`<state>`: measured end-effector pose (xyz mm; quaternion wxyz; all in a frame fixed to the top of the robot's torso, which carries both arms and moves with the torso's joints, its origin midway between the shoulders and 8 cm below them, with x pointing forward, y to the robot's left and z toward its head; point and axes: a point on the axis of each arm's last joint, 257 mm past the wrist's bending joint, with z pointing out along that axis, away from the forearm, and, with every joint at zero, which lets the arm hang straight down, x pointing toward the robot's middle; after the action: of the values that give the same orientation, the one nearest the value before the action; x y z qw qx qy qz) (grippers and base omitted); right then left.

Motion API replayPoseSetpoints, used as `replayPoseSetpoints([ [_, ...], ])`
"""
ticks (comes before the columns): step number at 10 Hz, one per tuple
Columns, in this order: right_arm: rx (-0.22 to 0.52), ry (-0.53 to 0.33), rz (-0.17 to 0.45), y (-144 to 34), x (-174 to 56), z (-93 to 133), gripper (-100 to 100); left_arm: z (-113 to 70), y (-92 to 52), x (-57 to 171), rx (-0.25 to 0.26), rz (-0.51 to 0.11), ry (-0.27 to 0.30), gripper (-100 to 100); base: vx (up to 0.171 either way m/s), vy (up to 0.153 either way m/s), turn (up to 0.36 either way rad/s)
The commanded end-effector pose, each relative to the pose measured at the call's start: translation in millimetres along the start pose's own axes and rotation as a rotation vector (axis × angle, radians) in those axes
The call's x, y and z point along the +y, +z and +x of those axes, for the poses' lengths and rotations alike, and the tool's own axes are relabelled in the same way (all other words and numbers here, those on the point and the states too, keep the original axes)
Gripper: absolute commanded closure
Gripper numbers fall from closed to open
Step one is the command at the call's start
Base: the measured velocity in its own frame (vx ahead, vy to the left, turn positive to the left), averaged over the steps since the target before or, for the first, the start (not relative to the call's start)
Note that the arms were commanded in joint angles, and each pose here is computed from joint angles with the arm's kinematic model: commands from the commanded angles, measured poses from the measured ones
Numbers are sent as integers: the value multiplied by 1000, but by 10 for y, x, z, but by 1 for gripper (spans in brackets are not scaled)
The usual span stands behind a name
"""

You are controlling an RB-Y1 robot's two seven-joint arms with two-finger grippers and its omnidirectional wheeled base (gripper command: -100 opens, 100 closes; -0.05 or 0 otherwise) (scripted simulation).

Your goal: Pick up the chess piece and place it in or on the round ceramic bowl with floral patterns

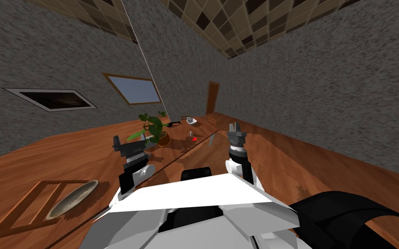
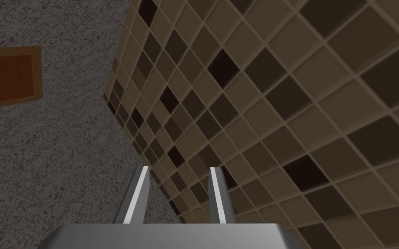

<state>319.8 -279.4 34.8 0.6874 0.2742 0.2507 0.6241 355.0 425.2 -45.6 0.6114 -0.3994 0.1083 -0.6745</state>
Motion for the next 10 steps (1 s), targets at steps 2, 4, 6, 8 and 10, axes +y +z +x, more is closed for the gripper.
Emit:
replayPoseSetpoints([
  [2, 0, 0, 0, 0, 0, 0, 0, -363, -46, 17, -72, 5, -36, -100, 11, -26, -164],
  [4, 0, 0, 0, 0, 0, 0, 0, -657, -101, 9, -134, 19, -68, -100, 12, -32, -165],
  [6, 0, 0, 0, 0, 0, 0, 0, -956, -177, -13, -199, 39, -99, -100, 10, -28, -186],
  [8, 0, 0, 0, 0, 0, 0, 0, -1256, -274, -47, -267, 64, -129, -100, 9, -23, -182],
  [10, 0, 0, 0, 0, 0, 0, 0, -1555, -396, -93, -337, 95, -158, -100, 9, -18, -189],
])
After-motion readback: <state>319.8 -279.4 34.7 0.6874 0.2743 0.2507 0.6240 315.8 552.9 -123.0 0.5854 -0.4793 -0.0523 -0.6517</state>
